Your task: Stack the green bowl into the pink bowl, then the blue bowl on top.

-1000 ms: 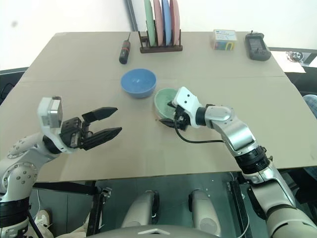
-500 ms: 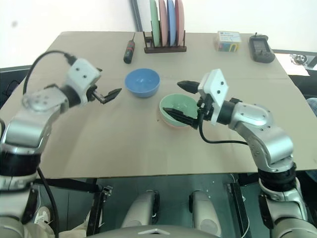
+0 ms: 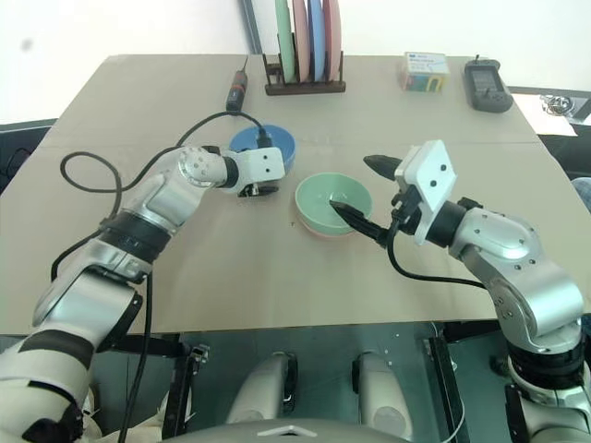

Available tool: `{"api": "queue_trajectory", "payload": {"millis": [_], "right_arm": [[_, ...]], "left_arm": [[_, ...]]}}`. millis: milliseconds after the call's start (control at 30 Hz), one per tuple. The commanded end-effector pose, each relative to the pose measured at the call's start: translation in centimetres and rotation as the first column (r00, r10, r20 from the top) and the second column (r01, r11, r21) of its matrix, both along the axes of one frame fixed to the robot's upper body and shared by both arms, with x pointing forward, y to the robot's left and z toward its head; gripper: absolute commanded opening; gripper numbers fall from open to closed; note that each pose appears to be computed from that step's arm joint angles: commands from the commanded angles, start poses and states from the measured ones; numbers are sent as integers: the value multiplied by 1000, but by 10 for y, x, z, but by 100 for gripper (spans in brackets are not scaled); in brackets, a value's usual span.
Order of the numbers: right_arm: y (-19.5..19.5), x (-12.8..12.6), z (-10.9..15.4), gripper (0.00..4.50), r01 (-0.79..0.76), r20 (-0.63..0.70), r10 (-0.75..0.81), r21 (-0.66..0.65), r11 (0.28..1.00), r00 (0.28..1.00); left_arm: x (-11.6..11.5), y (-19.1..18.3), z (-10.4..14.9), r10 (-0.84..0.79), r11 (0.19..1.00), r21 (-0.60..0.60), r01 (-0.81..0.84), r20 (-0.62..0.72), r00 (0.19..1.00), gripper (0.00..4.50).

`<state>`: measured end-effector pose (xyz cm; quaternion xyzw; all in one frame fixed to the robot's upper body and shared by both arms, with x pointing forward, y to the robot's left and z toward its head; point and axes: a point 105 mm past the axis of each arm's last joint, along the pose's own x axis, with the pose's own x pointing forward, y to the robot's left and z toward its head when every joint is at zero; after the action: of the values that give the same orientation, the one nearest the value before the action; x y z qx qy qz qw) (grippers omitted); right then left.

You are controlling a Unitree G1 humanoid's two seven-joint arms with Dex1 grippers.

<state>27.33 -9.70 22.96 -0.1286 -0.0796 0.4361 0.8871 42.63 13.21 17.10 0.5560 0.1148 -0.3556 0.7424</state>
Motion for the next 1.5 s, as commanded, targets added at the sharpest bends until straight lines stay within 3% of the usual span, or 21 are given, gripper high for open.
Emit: {"api": "queue_trajectory", "payload": {"millis": [33, 100, 133, 333, 500, 567, 733, 900, 1033, 1100, 1133, 1167, 1267, 1333, 1433, 1500], "right_arm": [[-5, -8, 12, 450, 28, 59, -29, 8, 1000, 998], [-7, -10, 11, 450, 32, 58, -33, 9, 999, 998], [-9, -11, 11, 450, 32, 59, -32, 10, 999, 998], [-18, -16, 10, 450, 23, 63, -24, 9, 1000, 998], [-33, -21, 11, 450, 41, 63, -43, 36, 999, 997], [-42, -25, 15, 450, 64, 80, -69, 62, 996, 994], [-73, -55, 15, 450, 125, 120, -131, 55, 991, 984], [-94, -88, 13, 450, 195, 127, -200, 53, 979, 972], [-103, -104, 12, 450, 246, 127, -248, 33, 969, 960], [-104, -106, 11, 450, 261, 127, -263, 30, 965, 957], [-103, -107, 10, 450, 264, 125, -265, 28, 964, 956], [-102, -107, 10, 450, 264, 123, -265, 26, 964, 956], [-99, -107, 9, 450, 259, 121, -261, 24, 965, 958], [-98, -102, 4, 450, 251, 98, -252, 16, 968, 963], [-98, -91, -8, 450, 236, -10, -235, 28, 971, 972], [-98, -81, -14, 450, 214, -66, -211, 44, 976, 975]], "left_arm": [[4, -2, 18, -19, 1000, 0, 19, 47, 999, 114], [2, -5, 18, -34, 999, -9, 34, 27, 999, 35], [1, -7, 20, -44, 999, -13, 44, 31, 999, 18], [-6, -9, 24, -80, 996, -34, 80, 5, 997, 18], [-30, -18, 38, -206, 973, -114, 201, -34, 978, 18], [-51, -31, 43, -333, 929, -197, 312, -86, 939, 18], [-92, -55, 62, -552, 818, -248, 519, -84, 830, 18], [-101, -79, 73, -658, 739, -226, 635, -37, 752, 18], [-111, -87, 75, -738, 668, -247, 702, -92, 669, 18], [-121, -91, 75, -797, 598, -248, 762, -87, 597, 82], [-124, -91, 74, -813, 579, -242, 779, -93, 575, 82], [-124, -93, 74, -818, 571, -241, 785, -80, 570, 125], [-119, -96, 81, -802, 584, -256, 771, -31, 597, 185], [-111, -88, 83, -756, 635, -282, 719, -39, 653, 253], [-101, -70, 83, -648, 713, -415, 566, -81, 757, 253], [-103, -66, 101, -634, 559, -617, 554, 112, 765, 253]]}}
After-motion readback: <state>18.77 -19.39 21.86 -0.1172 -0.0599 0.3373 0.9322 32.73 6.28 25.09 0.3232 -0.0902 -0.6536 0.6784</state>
